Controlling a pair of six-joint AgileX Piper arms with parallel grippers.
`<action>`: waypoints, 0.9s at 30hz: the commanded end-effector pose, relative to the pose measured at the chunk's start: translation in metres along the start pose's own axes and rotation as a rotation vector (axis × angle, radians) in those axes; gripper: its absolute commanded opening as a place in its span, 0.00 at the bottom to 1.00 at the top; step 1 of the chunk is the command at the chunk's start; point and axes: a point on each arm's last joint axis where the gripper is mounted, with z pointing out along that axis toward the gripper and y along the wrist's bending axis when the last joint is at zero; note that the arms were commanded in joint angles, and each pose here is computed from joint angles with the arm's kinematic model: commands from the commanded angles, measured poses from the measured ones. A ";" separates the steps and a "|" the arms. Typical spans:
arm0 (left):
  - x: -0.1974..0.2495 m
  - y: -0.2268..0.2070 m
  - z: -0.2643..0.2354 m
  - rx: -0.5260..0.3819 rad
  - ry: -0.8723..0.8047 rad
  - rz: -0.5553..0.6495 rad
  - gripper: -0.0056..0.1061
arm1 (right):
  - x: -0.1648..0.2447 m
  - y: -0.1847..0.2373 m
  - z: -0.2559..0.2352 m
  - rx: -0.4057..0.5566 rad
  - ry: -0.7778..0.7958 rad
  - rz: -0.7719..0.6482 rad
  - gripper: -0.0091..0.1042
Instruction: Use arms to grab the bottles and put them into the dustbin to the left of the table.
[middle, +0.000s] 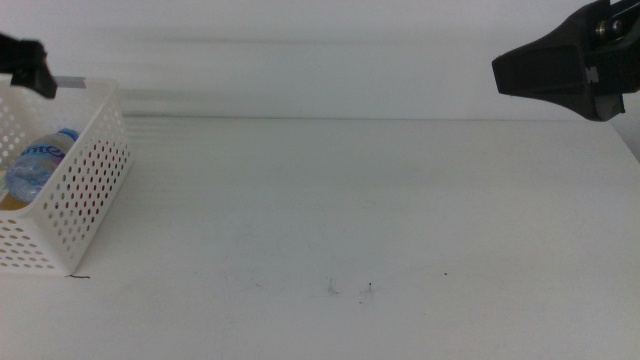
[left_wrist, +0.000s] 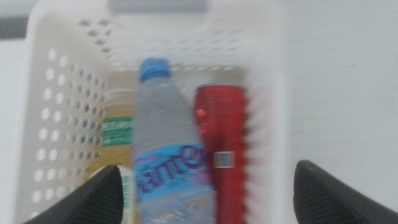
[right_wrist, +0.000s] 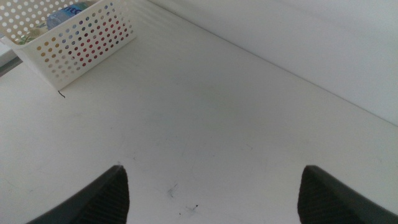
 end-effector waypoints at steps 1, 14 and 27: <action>0.000 -0.018 -0.027 0.006 -0.042 0.017 0.89 | -0.002 -0.002 -0.004 0.011 -0.018 -0.003 0.85; 0.065 -0.124 -0.126 0.147 -0.446 0.181 0.89 | -0.002 -0.002 -0.004 0.011 -0.018 -0.003 0.85; 0.127 -0.178 -0.165 0.295 -0.705 0.360 0.89 | -0.002 -0.002 -0.004 0.012 -0.017 -0.005 0.85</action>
